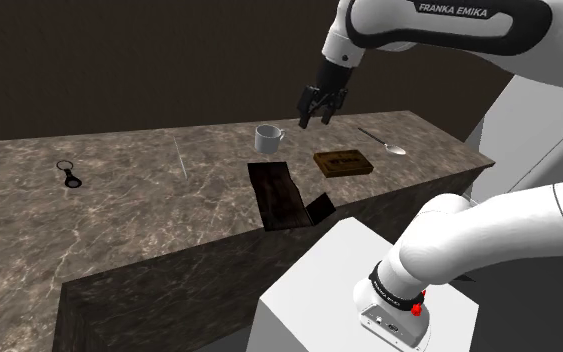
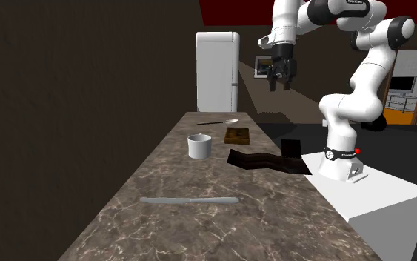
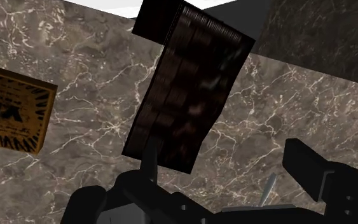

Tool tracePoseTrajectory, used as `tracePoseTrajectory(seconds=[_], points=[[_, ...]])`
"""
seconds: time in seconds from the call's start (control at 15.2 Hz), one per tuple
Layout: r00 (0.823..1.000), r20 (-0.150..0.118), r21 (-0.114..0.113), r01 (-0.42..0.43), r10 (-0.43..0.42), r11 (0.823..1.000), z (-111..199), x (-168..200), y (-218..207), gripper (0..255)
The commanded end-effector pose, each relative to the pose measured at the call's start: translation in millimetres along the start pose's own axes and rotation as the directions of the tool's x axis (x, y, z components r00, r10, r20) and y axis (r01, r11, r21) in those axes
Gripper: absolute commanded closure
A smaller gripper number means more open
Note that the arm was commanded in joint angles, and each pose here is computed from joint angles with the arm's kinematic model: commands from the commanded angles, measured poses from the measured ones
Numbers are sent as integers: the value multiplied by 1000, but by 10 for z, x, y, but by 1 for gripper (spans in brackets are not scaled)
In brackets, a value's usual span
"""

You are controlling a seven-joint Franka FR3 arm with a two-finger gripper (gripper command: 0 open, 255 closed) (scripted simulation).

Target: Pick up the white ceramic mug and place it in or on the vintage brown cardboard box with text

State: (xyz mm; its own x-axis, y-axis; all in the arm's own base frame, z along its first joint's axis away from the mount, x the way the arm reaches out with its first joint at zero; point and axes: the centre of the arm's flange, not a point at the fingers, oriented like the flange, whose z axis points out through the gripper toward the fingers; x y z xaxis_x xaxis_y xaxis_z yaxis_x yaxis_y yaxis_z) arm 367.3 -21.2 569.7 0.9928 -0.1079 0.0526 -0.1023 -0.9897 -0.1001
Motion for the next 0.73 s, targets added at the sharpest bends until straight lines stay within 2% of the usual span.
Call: tracePoseTrajectory(seconds=[0.0,0.66], points=[[1000,3,-11,-3,3,1000,147,225,43,0],[1000,22,-65,-20,21,998,865,1332,240,0]])
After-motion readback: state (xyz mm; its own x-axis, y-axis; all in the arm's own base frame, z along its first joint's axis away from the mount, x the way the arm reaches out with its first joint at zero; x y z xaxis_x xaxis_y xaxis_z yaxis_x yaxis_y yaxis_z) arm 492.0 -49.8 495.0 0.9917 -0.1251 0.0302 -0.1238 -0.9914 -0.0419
